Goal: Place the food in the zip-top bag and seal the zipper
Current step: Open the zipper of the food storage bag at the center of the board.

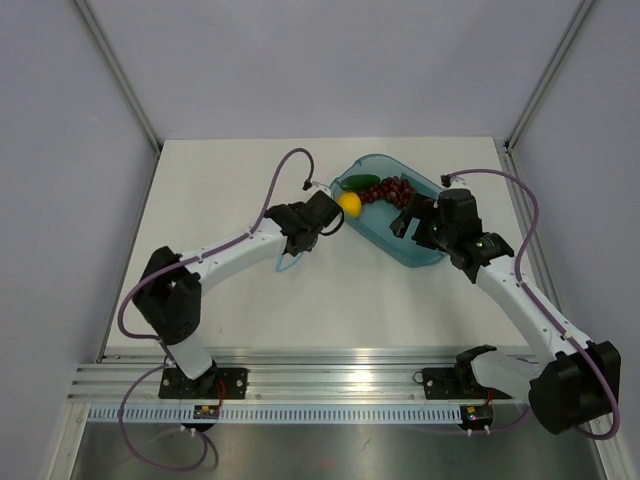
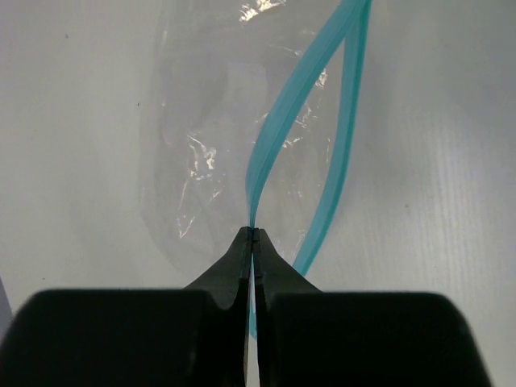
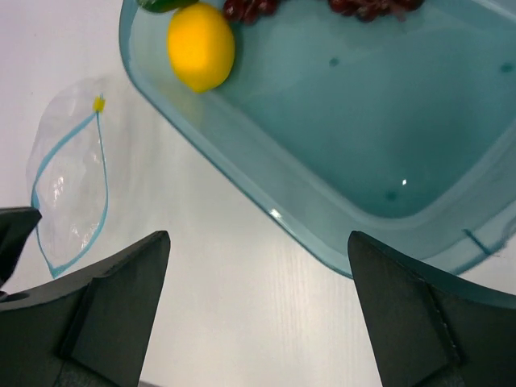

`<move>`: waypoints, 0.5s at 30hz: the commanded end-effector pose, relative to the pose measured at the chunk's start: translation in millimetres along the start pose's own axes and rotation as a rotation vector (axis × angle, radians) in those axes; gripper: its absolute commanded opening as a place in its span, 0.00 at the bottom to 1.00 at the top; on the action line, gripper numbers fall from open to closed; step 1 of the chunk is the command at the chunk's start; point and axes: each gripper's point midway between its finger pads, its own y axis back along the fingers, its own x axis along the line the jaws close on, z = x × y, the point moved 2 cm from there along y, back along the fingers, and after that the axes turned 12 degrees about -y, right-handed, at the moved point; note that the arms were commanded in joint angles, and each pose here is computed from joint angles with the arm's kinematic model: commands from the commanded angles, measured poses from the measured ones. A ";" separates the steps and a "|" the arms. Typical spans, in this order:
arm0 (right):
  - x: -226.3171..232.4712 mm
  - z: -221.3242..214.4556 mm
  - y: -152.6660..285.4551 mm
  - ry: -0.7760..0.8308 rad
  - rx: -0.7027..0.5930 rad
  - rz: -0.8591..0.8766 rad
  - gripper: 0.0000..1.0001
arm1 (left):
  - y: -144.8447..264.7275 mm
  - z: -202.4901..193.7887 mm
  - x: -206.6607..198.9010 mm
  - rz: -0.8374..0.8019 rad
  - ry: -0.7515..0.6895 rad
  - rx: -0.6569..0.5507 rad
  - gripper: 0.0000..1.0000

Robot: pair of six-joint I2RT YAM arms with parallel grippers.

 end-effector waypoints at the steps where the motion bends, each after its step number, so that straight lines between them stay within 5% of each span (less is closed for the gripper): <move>1: 38.7 -10.5 -6.8 -0.001 0.051 0.124 0.99 | 38.9 29.6 -1.8 -0.175 0.120 -0.089 0.00; 15: 104.3 -91.8 -48.8 -0.060 0.233 0.236 0.98 | 81.9 51.8 -12.7 -0.453 0.291 -0.144 0.00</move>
